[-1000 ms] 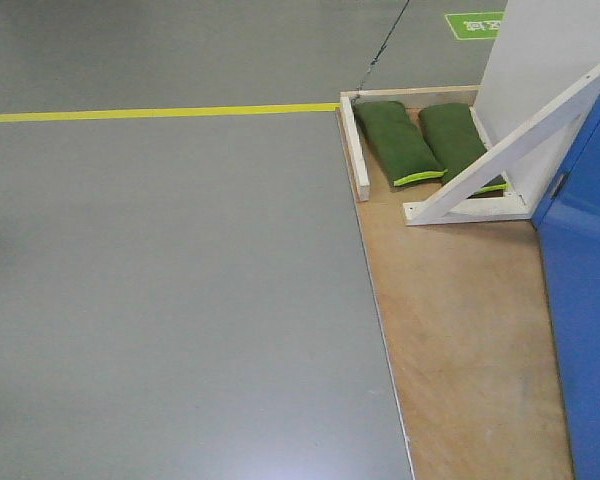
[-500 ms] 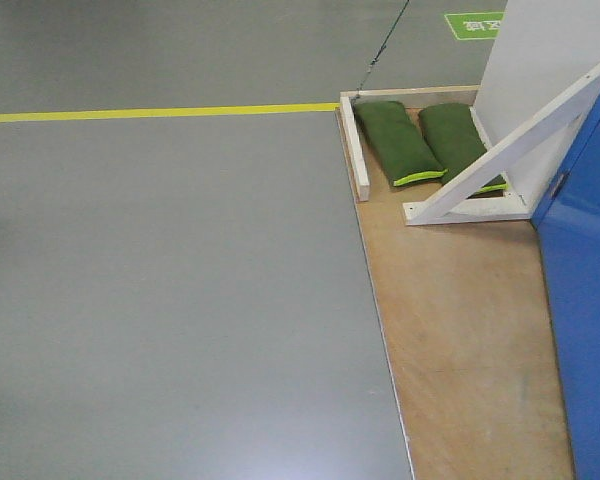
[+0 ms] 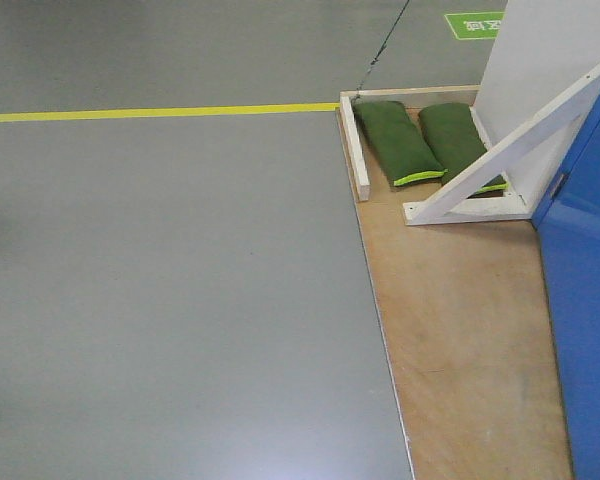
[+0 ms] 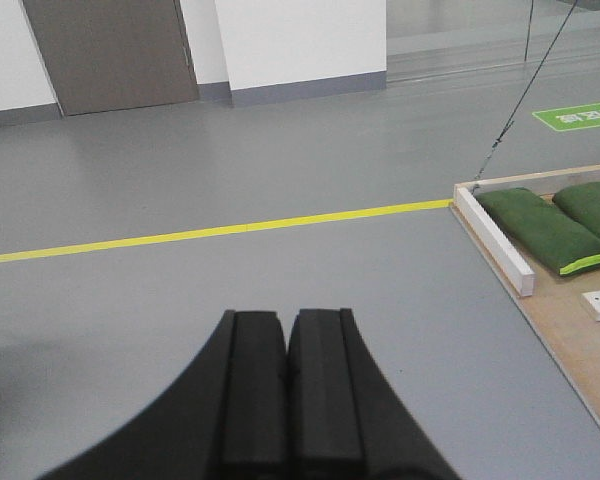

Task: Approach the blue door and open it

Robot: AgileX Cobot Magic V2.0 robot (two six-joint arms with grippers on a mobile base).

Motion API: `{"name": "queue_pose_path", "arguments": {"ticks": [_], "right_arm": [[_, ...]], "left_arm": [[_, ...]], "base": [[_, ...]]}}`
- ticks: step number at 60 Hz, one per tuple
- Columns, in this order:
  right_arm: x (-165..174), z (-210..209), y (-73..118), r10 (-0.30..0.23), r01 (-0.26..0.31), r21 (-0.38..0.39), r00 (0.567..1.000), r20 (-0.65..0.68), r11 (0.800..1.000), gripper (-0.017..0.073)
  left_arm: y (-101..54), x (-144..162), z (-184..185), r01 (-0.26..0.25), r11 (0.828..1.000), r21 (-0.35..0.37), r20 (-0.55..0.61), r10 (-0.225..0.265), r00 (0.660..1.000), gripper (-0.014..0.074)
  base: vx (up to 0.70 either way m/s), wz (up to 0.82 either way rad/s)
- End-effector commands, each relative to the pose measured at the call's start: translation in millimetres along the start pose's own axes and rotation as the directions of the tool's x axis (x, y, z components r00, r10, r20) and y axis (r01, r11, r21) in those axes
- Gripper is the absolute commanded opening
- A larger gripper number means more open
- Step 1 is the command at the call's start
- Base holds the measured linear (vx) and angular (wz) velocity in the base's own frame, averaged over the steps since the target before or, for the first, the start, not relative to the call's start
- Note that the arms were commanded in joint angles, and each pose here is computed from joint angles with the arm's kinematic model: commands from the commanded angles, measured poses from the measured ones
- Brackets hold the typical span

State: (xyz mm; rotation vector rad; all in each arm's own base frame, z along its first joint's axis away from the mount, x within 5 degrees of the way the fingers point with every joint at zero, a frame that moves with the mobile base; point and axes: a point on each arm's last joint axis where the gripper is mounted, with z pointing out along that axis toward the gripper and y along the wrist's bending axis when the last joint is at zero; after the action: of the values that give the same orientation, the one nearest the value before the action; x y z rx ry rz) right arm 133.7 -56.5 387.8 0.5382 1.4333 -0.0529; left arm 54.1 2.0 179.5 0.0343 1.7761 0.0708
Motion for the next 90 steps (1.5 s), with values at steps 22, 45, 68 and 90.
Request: {"name": "queue_pose_path", "arguments": {"ticks": [22, 45, 68, 90], "right_arm": [[-80.1, -36.4, -64.5, 0.393, -0.646, 0.12, 0.589, 0.706, 0.754, 0.0002], [-110.2, -58.2, -112.4, 0.252, -0.779, 0.132, 0.351, 0.902, 0.613, 0.0002], [-136.6, 2.5, -171.9, 0.354, -0.818, 0.174, 0.416, 0.838, 0.548, 0.0002], [-131.3, 24.5, -167.0, 0.526, -0.82, 0.181, 0.5, 0.688, 0.543, 0.0002]], "left_arm": [[-0.2, -6.2, -0.3, 0.009, 1.0, 0.004, 0.086, -0.009, 0.996, 0.007], [-0.2, -6.2, -0.3, 0.009, 1.0, 0.004, 0.086, -0.009, 0.996, 0.007], [-0.2, -6.2, -0.3, 0.009, 1.0, 0.004, 0.086, -0.009, 0.996, 0.007], [-0.2, -6.2, -0.3, 0.009, 1.0, 0.004, 0.086, -0.009, 0.996, 0.007]], "base": [[0.0, 0.0], [0.0, 0.0], [0.0, 0.0], [0.0, 0.0]]}}
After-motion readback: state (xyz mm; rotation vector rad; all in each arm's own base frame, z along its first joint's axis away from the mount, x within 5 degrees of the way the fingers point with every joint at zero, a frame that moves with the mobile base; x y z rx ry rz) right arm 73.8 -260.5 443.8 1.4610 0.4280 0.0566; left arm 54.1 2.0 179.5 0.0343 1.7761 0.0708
